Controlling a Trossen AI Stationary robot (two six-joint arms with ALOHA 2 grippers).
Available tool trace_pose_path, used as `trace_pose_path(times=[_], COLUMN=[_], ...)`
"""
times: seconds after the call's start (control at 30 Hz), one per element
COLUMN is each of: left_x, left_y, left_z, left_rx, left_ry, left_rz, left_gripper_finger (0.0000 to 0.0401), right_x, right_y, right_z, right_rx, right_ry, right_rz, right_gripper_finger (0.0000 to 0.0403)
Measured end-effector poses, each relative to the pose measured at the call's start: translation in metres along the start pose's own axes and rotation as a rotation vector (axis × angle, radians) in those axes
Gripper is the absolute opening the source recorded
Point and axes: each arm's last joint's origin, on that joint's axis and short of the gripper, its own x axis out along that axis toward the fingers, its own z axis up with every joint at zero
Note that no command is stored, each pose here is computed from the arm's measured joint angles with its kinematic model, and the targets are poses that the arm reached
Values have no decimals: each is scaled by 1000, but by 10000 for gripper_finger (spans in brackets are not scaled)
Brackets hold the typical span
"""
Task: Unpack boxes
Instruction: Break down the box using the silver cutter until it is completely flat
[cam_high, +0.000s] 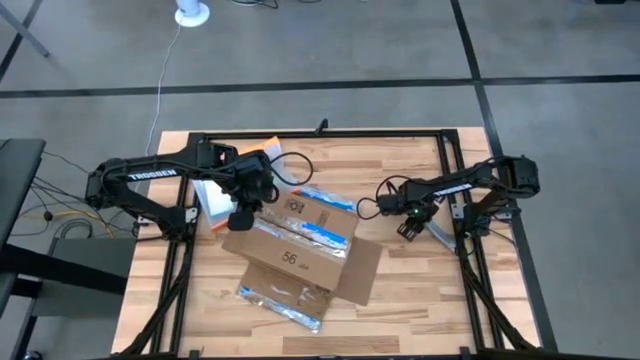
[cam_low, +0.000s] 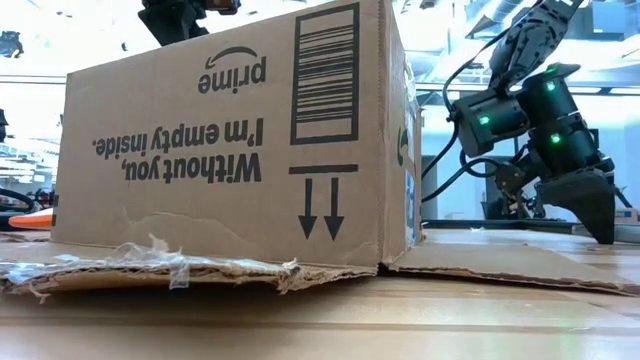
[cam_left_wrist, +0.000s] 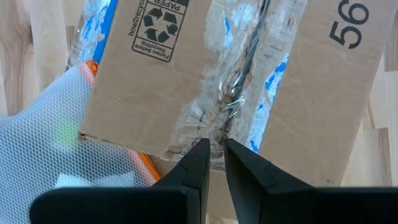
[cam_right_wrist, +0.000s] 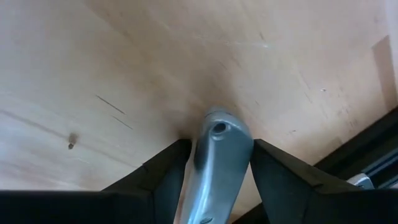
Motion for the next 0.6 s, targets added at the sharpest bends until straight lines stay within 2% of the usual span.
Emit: trace_pose_path(times=[0.17,0.3,0.53,0.6], left_x=[0,0,0,0], left_y=[0,-1,-1,-1], left_z=[-1,-1,-1,-1], left_rx=[-14,-28,-34,-34], left_ry=[10,11,11,9], left_rz=[-2,-3,-3,-3], left_gripper_finger=[36,36,36,36], right_x=[1,1,-14,-33], right_y=[8,13,20,27], right_z=[-6,-10,-12,-10], right_rx=[-42,-68,-96,-108], right_ry=[20,28,3,-85], right_rz=[39,46,45,126], right_gripper_finger=[141,99,98,98])
